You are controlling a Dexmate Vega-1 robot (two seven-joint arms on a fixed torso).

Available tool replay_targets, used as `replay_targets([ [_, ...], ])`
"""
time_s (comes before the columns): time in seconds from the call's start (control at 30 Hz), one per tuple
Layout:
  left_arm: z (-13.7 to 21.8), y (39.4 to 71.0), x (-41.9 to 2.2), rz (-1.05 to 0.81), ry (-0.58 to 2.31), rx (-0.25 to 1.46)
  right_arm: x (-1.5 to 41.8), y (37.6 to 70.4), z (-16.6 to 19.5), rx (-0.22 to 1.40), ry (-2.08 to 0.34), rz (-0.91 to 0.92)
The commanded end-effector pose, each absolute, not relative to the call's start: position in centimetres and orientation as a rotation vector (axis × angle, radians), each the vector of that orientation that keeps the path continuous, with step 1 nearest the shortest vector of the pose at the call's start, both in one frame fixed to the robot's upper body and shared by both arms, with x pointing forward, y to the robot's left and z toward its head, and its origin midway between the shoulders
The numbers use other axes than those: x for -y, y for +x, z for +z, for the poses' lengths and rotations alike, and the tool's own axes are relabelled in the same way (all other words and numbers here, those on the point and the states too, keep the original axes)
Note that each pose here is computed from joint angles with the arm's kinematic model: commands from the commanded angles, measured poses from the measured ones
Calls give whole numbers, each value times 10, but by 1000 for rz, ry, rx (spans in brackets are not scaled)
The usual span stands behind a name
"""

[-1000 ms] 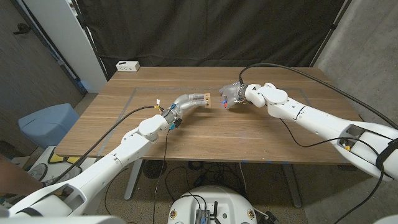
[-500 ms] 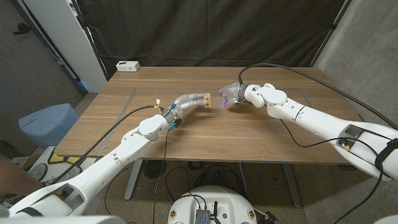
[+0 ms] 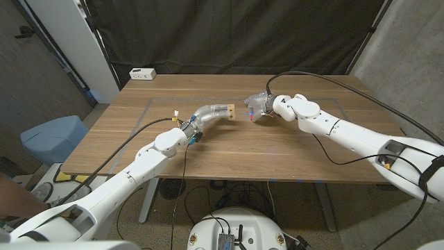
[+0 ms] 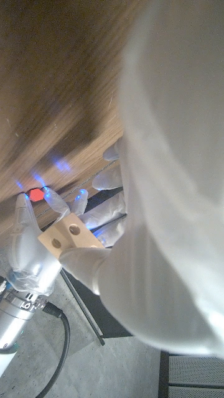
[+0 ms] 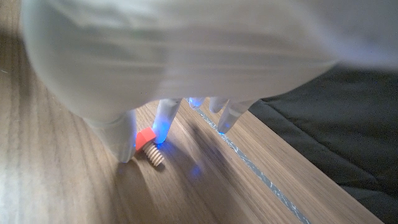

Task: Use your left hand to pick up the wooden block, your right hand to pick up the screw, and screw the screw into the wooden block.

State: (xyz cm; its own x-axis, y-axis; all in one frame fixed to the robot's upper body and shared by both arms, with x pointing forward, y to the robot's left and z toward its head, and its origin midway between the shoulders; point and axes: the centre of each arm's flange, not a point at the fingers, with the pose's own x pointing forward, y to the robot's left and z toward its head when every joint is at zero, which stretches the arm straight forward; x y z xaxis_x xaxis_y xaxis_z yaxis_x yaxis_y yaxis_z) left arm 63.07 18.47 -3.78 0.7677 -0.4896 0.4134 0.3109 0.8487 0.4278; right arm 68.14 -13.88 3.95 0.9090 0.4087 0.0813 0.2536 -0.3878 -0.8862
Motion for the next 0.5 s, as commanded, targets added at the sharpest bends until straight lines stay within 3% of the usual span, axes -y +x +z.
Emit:
replay_targets([
  [0.03, -37, 631, -182, -449, 352, 541, 141, 682, 37, 487, -1988, 170],
  [0.5, -35, 632, -180, -453, 354, 537, 143, 683, 36, 507, -1976, 168],
])
